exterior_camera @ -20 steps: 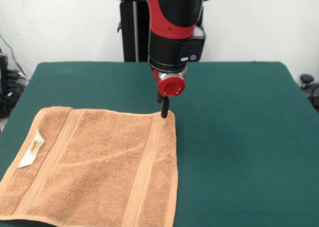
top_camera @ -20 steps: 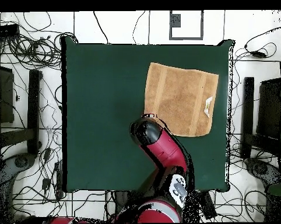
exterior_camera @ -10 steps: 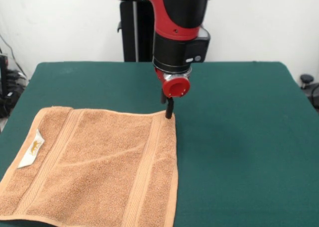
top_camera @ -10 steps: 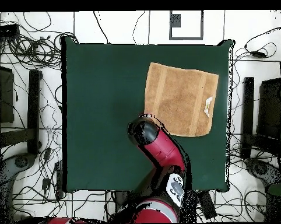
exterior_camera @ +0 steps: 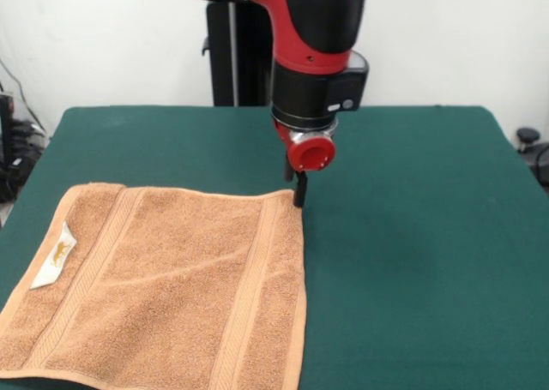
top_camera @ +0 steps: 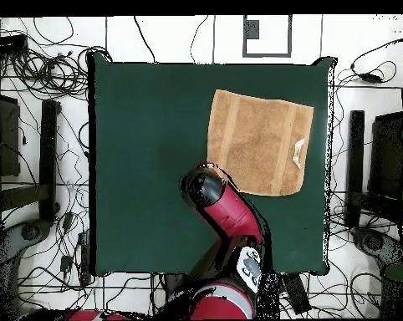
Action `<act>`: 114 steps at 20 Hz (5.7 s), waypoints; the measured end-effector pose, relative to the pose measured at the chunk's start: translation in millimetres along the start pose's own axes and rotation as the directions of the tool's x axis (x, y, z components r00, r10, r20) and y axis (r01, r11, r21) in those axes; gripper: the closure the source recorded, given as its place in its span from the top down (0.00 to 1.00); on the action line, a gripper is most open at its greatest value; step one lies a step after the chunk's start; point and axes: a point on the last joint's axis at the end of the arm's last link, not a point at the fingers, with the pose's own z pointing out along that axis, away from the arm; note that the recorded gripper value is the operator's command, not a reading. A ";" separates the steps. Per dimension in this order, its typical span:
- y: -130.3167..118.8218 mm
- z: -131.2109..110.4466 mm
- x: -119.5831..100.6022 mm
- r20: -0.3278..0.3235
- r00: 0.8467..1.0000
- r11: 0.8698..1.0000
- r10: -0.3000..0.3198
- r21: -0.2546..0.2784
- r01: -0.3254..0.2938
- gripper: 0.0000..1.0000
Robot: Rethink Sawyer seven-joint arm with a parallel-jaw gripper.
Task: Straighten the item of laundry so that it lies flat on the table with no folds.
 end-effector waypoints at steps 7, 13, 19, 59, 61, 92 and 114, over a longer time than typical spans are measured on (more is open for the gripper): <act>-4.0 21.3 -0.9 0.012 1.000 1.000 0.006 0.003 -0.006 1.00; -4.4 29.7 -7.4 0.000 1.000 1.000 0.027 0.000 -0.027 1.00; -3.9 31.8 -9.2 -0.011 0.999 0.999 0.035 -0.001 -0.035 1.00; -16.2 29.3 -2.4 -0.029 0.998 0.998 0.056 -0.004 -0.057 1.00; -15.6 31.4 -2.8 -0.034 0.997 0.998 0.062 -0.007 -0.062 1.00; -14.8 37.8 -2.8 -0.021 0.998 0.998 0.063 -0.016 -0.063 0.00; -15.5 34.0 -6.6 -0.022 0.997 0.997 0.070 -0.018 -0.071 0.00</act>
